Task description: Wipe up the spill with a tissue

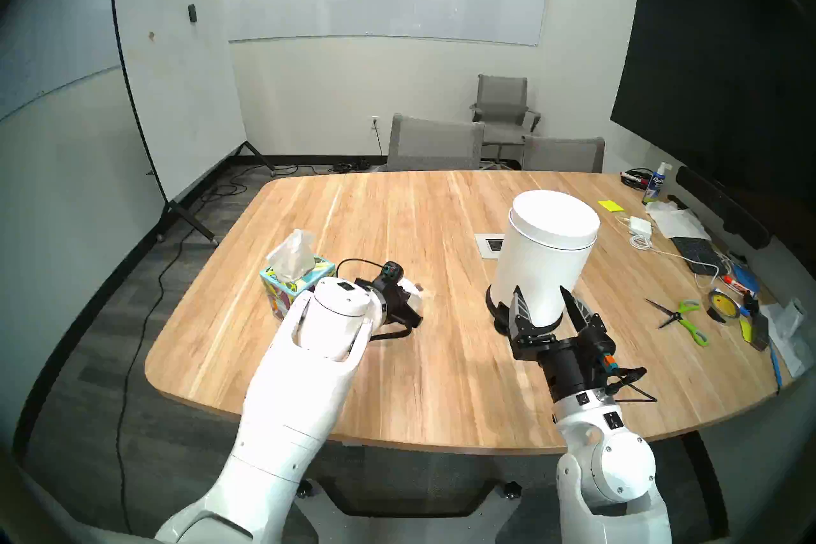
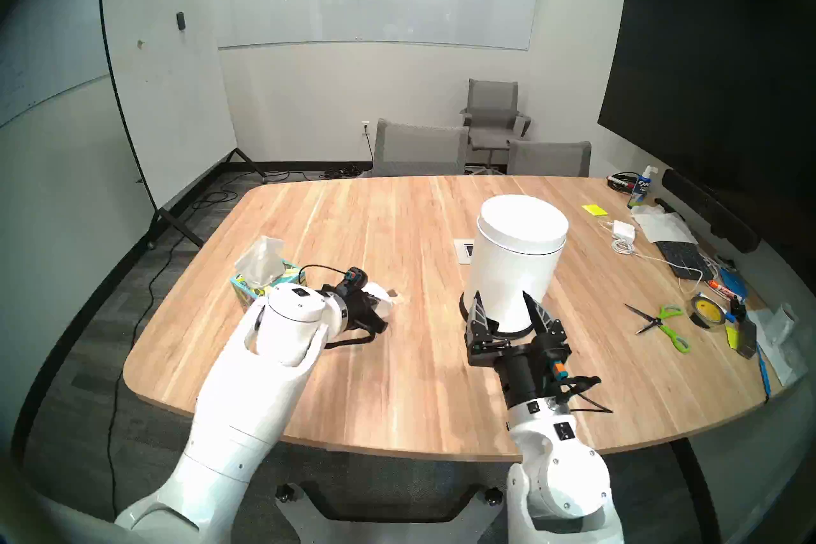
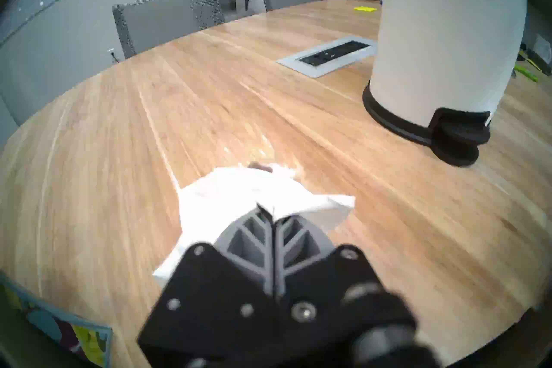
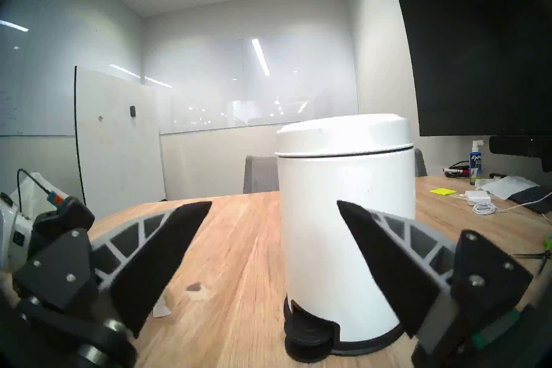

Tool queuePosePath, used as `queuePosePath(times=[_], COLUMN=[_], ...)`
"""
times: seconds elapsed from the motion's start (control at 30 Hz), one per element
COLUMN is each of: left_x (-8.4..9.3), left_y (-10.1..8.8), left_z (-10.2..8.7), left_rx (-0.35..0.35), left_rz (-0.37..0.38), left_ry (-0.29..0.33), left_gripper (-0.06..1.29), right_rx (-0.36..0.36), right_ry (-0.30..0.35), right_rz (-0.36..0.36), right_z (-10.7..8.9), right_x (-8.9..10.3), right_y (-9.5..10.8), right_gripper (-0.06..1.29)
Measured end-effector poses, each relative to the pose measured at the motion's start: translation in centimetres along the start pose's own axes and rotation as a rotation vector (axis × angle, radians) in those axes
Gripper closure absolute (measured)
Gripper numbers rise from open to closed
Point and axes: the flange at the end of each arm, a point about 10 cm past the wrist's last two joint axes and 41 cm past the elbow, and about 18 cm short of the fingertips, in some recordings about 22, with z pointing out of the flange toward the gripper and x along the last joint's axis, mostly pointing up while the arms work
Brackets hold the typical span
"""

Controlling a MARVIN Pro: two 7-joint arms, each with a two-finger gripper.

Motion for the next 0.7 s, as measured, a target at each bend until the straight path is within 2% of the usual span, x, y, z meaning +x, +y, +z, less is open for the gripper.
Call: queuePosePath(times=[0.13,0.33,0.53,0.7], left_x=[-0.3,1.2,2.0,1.7], left_y=[0.1,-0.5,-1.2,-1.4], left_z=[0.6,1.6,2.1,2.9], left_rx=[0.002,0.018,0.026,0.027], left_rz=[-0.005,-0.018,-0.043,-0.064], left_ry=[-0.017,-0.034,-0.045,-0.066], left_gripper=[1.25,1.25,1.25,1.25], right_rx=[0.000,0.000,0.000,0.000], right_ry=[0.000,0.000,0.000,0.000], right_rz=[0.000,0.000,0.000,0.000], right_z=[0.0,0.0,0.0,0.0], right_x=[0.0,0.0,0.0,0.0], right_y=[0.0,0.0,0.0,0.0], right_gripper=[0.00,0.00,0.00,0.00])
